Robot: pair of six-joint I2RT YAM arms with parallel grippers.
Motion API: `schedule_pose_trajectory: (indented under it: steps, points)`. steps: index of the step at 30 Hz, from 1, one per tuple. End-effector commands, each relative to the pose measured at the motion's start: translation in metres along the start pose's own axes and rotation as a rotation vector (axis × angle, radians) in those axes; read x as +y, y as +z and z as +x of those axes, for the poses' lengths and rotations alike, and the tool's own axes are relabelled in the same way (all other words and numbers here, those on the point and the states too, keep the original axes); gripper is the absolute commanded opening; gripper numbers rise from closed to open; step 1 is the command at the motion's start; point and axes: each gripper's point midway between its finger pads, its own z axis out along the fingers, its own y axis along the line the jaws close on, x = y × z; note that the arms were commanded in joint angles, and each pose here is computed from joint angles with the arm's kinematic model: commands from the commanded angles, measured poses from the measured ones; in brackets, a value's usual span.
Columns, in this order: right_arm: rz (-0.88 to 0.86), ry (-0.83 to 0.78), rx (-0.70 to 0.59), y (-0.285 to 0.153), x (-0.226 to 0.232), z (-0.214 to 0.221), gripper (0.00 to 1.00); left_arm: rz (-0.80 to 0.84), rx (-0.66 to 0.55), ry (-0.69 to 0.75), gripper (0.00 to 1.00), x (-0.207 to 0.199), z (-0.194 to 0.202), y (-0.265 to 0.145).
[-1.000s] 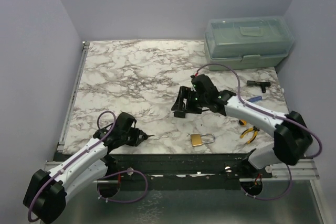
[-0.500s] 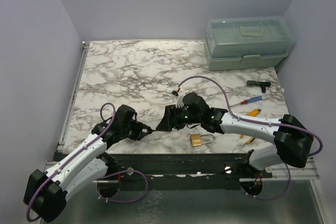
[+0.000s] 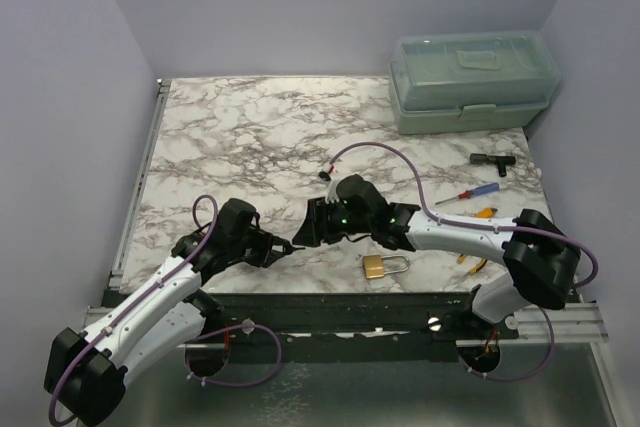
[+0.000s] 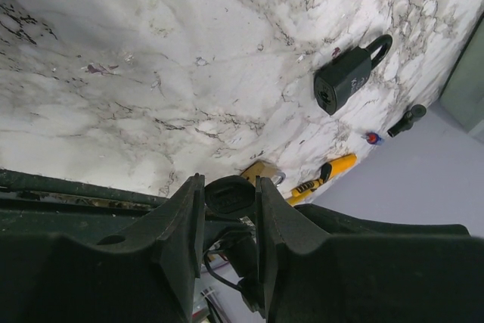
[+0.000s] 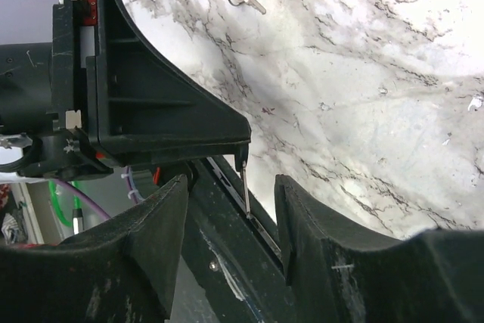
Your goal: Unlock with the key
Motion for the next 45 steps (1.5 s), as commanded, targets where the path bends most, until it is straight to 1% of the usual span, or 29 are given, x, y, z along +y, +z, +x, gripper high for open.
schedule_pose_trajectory:
  steps: [1,5,9,11,15,17,20,22,24,25,27,28,29,30,33,34,35,38,41,43,45]
  points:
    - [0.010,-0.039,0.002,0.008,0.004,-0.002,0.53,0.032,0.042,-0.004,0.15,-0.012,0.010,-0.010]
    - [0.015,-0.048,0.013,0.013,0.005,0.002,0.47,0.047,0.045,-0.007,0.15,-0.018,0.011,-0.013]
    - [0.033,-0.051,0.028,0.015,0.003,0.006,0.44,0.054,0.045,-0.011,0.15,-0.020,0.011,-0.015]
    - [0.042,-0.053,0.032,0.016,0.002,0.007,0.41,0.052,0.046,-0.014,0.15,-0.019,0.011,-0.014]
    - [0.044,-0.055,0.033,0.015,0.002,0.008,0.30,0.050,0.044,-0.021,0.15,-0.017,0.010,-0.013]
    - [0.048,-0.053,0.036,0.015,0.002,0.008,0.28,0.053,0.043,-0.025,0.15,-0.017,0.010,-0.014]
    - [0.053,-0.055,0.043,0.016,0.002,0.010,0.22,0.059,0.039,-0.031,0.15,-0.018,0.009,-0.014]
    - [0.058,-0.054,0.043,0.017,0.001,0.010,0.14,0.059,0.040,-0.037,0.15,-0.017,0.009,-0.014]
    - [0.070,-0.048,0.045,0.017,-0.001,0.010,0.02,0.060,0.040,-0.038,0.15,-0.017,0.009,-0.014]
    - [0.080,-0.040,0.041,0.017,-0.002,0.009,0.01,0.061,0.041,-0.038,0.15,-0.017,0.010,-0.014]
    - [0.115,-0.020,0.046,0.018,-0.007,0.010,0.00,0.066,0.038,-0.038,0.16,-0.017,0.009,-0.015]
    - [0.130,-0.013,0.049,0.017,-0.008,0.010,0.00,0.069,0.037,-0.036,0.19,-0.017,0.009,-0.015]
    - [0.137,-0.008,0.051,0.017,-0.008,0.009,0.00,0.073,0.036,-0.030,0.25,-0.017,0.009,-0.016]
    - [0.138,-0.002,0.047,0.016,-0.007,0.007,0.00,0.079,0.035,-0.024,0.34,-0.017,0.009,-0.017]
    - [0.137,0.014,0.029,0.010,-0.002,0.002,0.00,0.118,0.030,0.028,0.68,-0.020,0.009,-0.023]
    - [0.139,0.022,0.019,0.007,0.000,-0.001,0.00,0.134,0.028,0.043,0.78,-0.022,0.009,-0.025]
    - [0.141,0.023,0.006,0.003,0.002,-0.004,0.00,0.152,0.024,0.060,0.82,-0.023,0.008,-0.028]
    - [0.151,0.020,-0.024,-0.010,0.009,-0.014,0.00,0.238,-0.001,0.169,0.85,-0.031,0.007,-0.043]
    - [0.134,0.015,-0.057,-0.030,0.020,-0.025,0.00,0.353,-0.028,0.267,0.86,-0.044,0.008,-0.064]
    - [0.076,0.017,-0.088,-0.046,0.033,-0.035,0.00,0.477,-0.046,0.351,0.86,-0.060,0.012,-0.087]
    - [-0.025,0.024,-0.122,-0.066,0.050,-0.045,0.00,0.592,-0.064,0.448,0.85,-0.075,0.018,-0.112]
